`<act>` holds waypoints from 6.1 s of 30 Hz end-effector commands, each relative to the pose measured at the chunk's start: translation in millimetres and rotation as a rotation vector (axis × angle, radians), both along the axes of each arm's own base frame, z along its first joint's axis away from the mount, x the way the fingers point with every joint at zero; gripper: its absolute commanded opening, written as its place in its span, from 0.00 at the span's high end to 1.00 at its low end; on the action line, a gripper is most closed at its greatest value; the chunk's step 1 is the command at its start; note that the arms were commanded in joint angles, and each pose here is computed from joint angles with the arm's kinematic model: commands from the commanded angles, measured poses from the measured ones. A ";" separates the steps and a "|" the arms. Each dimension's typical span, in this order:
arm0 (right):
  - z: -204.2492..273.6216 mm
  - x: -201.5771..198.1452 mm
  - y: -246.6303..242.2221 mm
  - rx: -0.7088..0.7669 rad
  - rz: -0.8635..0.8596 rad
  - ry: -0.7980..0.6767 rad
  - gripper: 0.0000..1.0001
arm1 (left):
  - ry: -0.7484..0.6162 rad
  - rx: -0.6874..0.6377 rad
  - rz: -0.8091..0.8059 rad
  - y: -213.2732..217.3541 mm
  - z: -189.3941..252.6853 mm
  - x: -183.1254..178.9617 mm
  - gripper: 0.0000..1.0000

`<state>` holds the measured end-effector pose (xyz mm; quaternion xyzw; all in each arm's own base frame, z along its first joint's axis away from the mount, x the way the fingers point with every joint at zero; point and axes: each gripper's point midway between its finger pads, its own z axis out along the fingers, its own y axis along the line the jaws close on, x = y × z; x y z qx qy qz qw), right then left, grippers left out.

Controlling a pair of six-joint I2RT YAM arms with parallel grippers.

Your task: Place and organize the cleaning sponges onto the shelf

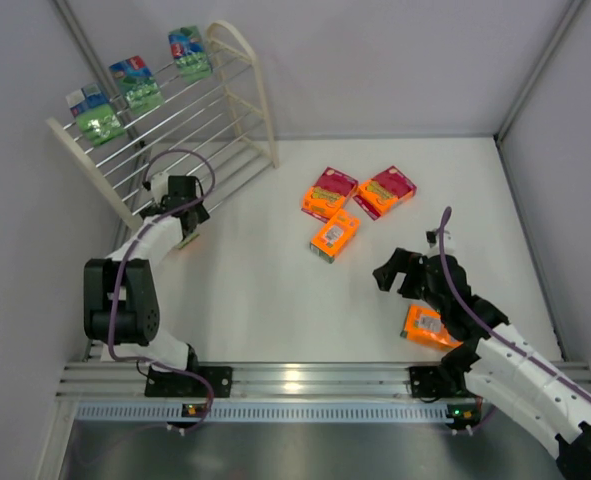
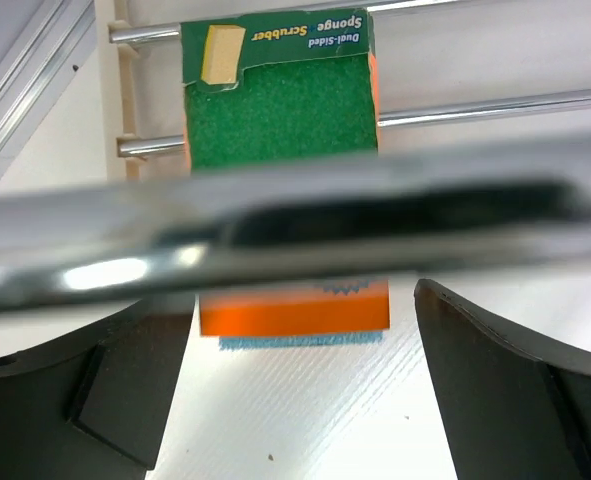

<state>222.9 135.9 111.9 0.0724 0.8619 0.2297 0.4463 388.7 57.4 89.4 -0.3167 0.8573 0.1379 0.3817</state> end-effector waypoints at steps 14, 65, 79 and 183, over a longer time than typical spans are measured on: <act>23.4 8.7 10.9 0.063 0.022 -0.071 0.01 | -0.058 -0.023 -0.010 -3.3 7.3 -16.6 0.04; 42.1 19.4 -32.4 -0.026 -0.232 -0.042 0.00 | -0.248 -0.067 -0.788 -221.7 107.1 -32.7 0.02; 86.4 41.4 -12.1 0.064 -0.179 -0.084 0.01 | -0.127 -0.116 -1.379 -363.9 53.6 -24.1 0.02; 46.6 53.3 87.6 0.085 0.095 0.158 0.00 | -0.267 -0.246 -1.707 -414.1 55.6 -112.4 0.20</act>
